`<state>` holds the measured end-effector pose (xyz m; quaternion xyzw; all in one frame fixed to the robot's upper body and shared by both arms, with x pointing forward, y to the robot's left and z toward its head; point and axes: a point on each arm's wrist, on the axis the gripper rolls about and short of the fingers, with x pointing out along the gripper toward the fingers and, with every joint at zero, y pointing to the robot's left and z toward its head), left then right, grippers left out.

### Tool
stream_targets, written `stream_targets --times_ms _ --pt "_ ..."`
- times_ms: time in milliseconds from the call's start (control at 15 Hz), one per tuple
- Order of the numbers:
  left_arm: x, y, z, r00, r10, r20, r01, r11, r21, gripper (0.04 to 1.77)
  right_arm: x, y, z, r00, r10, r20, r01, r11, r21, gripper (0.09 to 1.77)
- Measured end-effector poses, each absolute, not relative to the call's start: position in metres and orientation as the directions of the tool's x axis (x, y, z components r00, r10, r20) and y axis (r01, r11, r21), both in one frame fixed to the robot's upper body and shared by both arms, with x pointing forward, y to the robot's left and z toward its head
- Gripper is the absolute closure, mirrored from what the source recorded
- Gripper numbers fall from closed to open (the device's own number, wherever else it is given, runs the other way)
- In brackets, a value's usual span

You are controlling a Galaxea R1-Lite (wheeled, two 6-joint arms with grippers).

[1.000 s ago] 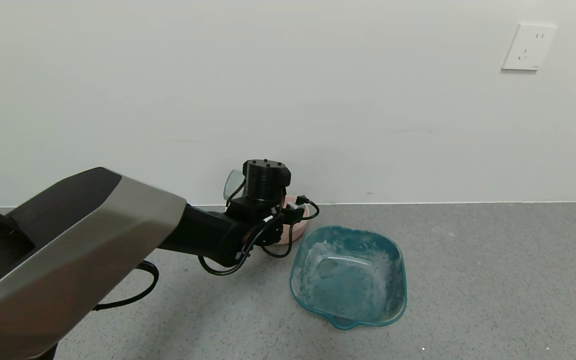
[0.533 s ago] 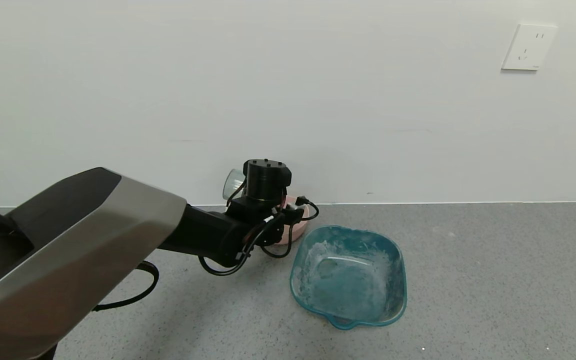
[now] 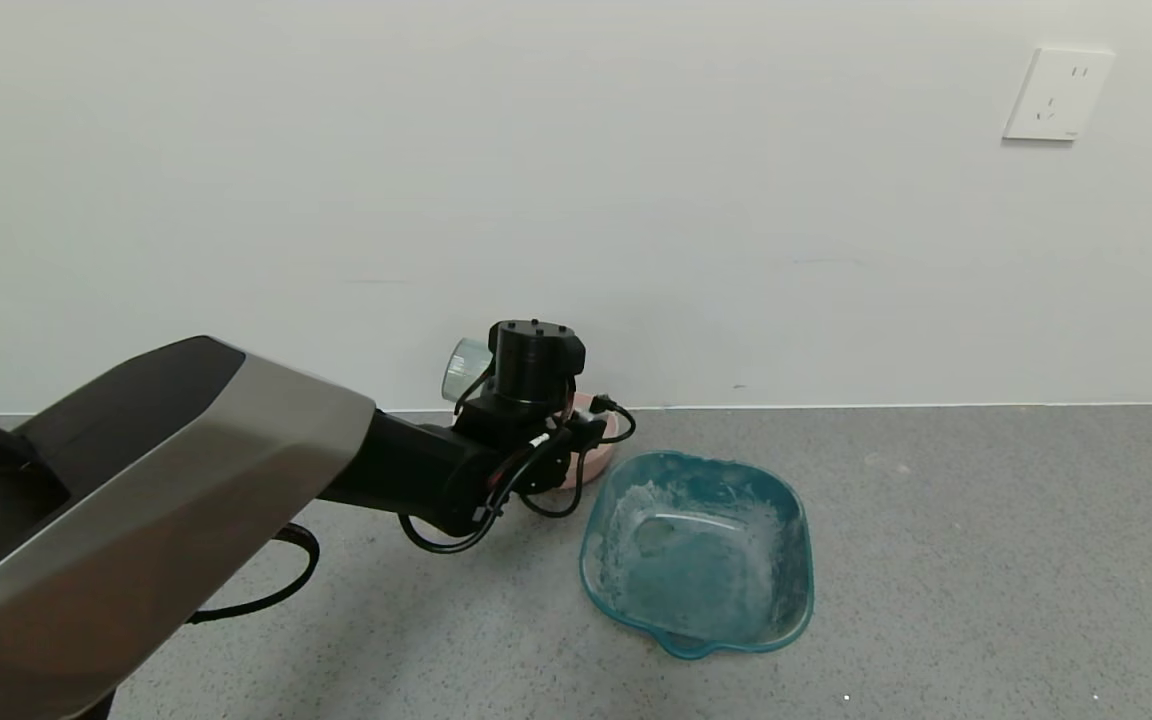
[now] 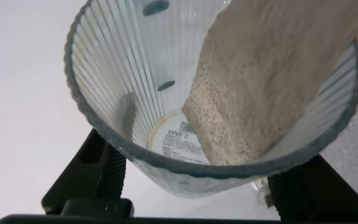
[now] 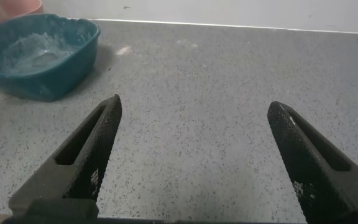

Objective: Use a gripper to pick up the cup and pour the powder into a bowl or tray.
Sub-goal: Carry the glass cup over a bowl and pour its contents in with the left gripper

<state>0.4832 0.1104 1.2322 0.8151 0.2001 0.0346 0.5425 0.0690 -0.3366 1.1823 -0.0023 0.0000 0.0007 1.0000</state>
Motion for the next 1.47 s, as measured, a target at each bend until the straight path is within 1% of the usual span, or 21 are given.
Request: stream_targets --times_ms 800,1200,1467 --pt "0.481 0.108 1.232 0.912 0.381 -0.152 0.290 -0.335 0.897 0.53 0.069 -0.337 1.182 1.000 0.001 0.000 -0.001 1.000 -0.005 0.15" --pt "0.479 0.112 1.233 0.920 0.375 -0.113 0.230 -0.285 0.930 0.53 0.069 -0.337 1.182 1.000 0.001 0.000 -0.001 1.000 -0.005 0.15" --pt "0.468 0.121 1.231 0.925 0.368 -0.092 0.198 -0.263 0.944 0.53 0.069 -0.337 1.182 1.000 0.001 0.000 -0.001 1.000 -0.005 0.15"
